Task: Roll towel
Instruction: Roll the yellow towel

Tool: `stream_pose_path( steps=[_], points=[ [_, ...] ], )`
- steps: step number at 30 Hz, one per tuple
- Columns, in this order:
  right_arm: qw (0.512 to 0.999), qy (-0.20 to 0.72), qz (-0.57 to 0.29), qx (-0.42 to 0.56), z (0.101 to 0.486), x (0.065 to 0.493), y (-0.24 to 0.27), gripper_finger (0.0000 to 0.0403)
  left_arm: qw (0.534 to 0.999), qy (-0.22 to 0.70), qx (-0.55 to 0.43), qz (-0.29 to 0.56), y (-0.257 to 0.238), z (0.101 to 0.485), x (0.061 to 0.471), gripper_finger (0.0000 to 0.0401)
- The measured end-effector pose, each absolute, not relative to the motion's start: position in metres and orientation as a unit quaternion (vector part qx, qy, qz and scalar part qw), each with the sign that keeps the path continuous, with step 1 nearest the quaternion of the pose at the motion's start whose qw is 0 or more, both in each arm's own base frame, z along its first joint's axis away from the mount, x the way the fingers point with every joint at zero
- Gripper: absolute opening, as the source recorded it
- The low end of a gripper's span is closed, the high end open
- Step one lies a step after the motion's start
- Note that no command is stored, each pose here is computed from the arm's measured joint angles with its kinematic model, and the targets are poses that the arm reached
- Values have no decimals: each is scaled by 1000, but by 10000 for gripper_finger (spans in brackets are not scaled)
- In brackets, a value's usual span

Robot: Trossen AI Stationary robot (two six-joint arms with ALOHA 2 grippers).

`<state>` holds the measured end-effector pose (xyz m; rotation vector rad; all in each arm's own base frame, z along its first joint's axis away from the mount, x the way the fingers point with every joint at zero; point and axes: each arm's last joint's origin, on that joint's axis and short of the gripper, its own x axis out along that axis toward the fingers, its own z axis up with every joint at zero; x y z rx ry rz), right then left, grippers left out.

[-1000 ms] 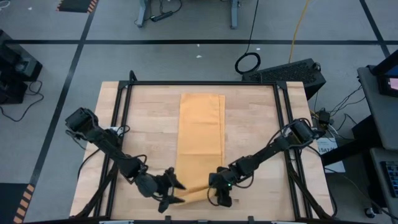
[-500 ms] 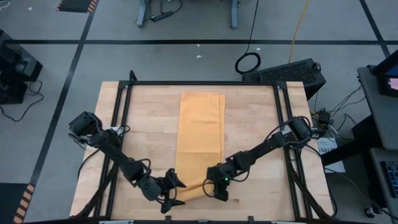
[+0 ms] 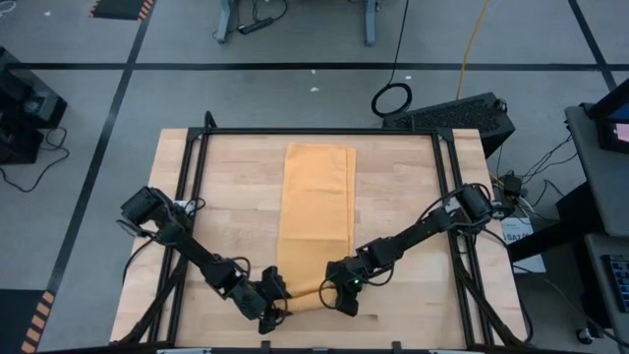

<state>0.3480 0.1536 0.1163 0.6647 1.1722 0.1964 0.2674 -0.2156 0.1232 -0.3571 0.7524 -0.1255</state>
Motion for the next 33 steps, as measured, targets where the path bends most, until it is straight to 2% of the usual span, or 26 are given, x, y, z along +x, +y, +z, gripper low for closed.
stream_pose_path(
  steps=[7,9,13,20,26,33],
  points=[
    [773,545,98,310,117,348,154,2,890,401,-198,-90,-213,119,269,51],
    [770,546,100,313,118,348,155,5,879,412,-220,-95,-212,119,270,15],
    [783,539,125,282,126,347,163,37,857,430,-270,-87,-204,119,276,16],
    [784,547,156,247,160,322,183,128,790,470,-378,-114,-183,122,293,6],
    [832,499,101,219,186,290,216,189,754,484,-426,-123,-163,123,304,7],
    [892,424,25,153,183,270,243,245,728,522,-441,-59,-150,115,302,6]
  ],
)
